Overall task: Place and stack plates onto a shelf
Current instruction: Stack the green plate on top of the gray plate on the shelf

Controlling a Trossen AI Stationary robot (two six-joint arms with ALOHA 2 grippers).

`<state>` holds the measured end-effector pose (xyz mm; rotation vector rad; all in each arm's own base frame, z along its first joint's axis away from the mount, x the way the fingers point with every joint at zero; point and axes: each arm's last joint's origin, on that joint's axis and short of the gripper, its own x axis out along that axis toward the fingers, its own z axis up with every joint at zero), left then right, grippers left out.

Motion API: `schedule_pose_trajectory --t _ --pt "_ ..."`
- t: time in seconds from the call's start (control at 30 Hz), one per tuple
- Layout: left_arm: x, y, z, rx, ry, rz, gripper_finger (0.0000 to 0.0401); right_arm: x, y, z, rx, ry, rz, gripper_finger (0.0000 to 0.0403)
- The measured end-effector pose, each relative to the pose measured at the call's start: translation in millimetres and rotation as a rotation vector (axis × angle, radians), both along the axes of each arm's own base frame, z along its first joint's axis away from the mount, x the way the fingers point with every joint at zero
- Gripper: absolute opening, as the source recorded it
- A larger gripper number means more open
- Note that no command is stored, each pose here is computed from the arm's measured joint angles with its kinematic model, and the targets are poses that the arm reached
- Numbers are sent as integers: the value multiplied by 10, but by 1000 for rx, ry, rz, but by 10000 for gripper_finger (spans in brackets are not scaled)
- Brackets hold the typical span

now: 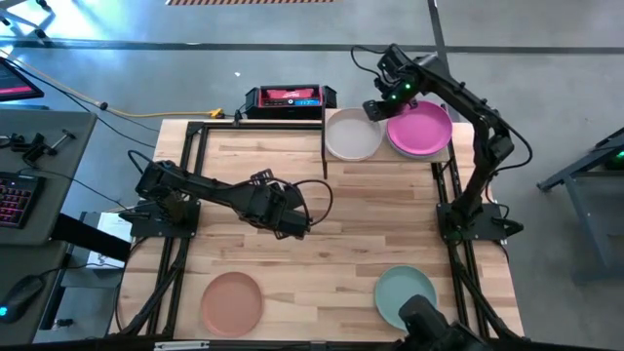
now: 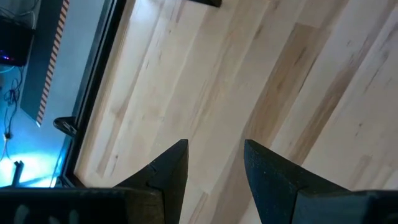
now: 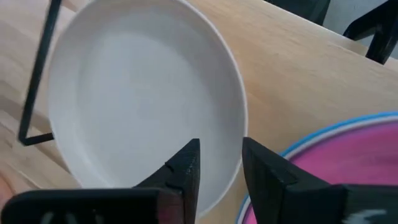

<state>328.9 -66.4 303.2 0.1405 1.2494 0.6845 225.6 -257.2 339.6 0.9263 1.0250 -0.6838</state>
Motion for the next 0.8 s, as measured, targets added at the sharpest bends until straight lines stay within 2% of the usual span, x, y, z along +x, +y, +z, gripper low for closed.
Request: schedule_pose_trajectory --t 0.2,0.33,0.8 --pt "0 0 0 -4 -15 23 145 -101 177 209 -22 -34 15 98" --pt "0 -1 0 -4 -14 20 145 -143 402 334 -9 -25 63 98" --pt "1 4 1 5 3 -6 145 41 1534 644 -19 -23 435 98"
